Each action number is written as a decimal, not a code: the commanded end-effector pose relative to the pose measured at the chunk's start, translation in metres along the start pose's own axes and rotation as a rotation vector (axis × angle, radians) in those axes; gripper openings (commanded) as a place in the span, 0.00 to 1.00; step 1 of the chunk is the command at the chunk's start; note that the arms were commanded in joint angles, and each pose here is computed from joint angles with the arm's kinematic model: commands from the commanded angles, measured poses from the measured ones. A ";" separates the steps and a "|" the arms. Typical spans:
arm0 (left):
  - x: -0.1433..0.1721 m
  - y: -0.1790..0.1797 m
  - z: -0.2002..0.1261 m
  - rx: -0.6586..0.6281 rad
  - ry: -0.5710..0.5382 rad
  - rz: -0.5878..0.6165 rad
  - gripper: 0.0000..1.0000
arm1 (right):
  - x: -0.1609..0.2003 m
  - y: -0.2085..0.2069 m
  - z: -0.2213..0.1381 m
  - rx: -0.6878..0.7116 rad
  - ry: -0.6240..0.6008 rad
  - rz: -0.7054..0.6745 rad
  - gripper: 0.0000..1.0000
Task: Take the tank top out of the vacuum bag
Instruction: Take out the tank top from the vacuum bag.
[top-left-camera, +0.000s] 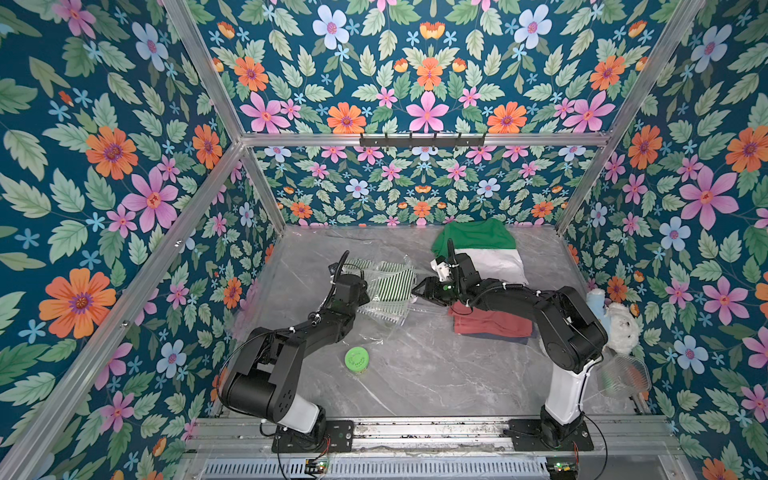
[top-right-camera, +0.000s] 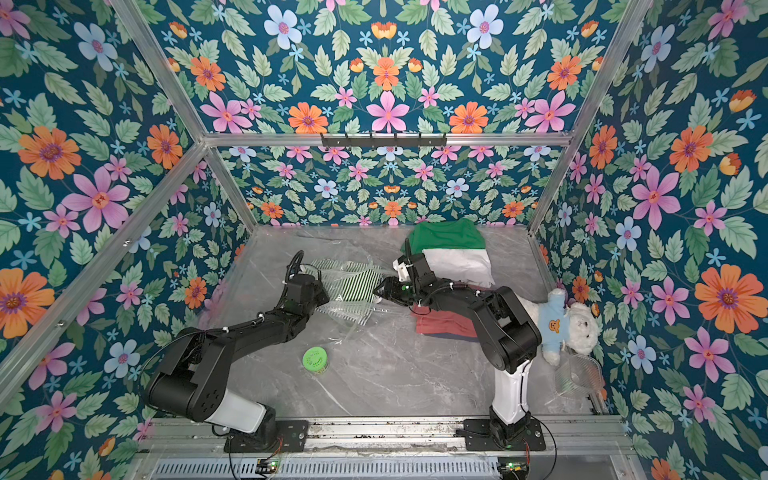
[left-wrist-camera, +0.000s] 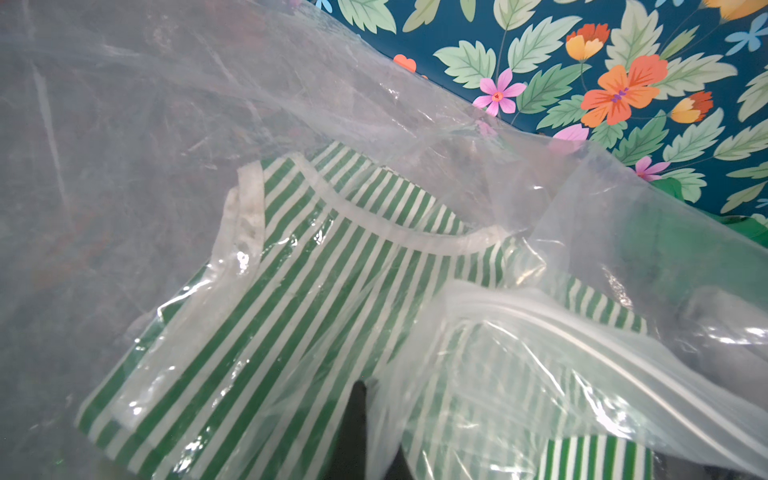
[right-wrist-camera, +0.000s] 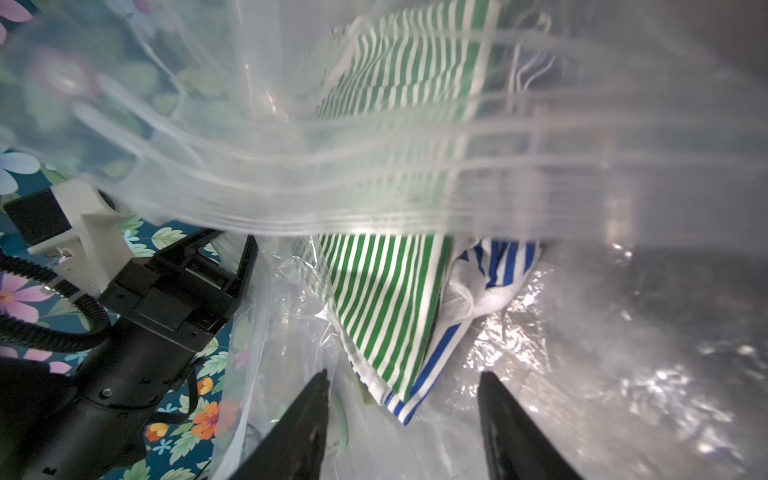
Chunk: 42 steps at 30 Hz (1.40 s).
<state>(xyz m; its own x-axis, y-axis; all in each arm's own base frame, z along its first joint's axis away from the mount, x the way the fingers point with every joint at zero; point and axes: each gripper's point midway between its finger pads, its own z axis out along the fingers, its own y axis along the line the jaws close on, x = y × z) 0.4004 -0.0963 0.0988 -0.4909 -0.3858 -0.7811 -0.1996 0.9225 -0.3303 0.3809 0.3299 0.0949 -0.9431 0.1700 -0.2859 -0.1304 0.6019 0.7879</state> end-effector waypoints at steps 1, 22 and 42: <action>-0.001 -0.001 -0.001 0.005 -0.001 0.015 0.00 | -0.013 0.017 0.009 -0.073 -0.070 0.056 0.59; 0.003 -0.001 -0.001 0.013 0.007 0.021 0.00 | -0.017 0.036 0.044 -0.152 -0.001 0.047 0.27; 0.004 -0.002 0.002 0.016 0.012 0.021 0.00 | -0.002 0.025 0.038 -0.065 0.009 0.075 0.47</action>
<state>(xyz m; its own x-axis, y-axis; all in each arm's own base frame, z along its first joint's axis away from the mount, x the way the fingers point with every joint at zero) 0.3983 -0.0991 0.0934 -0.5103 -0.3662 -0.7781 -0.1792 0.9302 -0.3203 0.3920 0.3805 0.0948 -0.9585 0.1844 -0.2176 -0.0931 0.5191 0.8496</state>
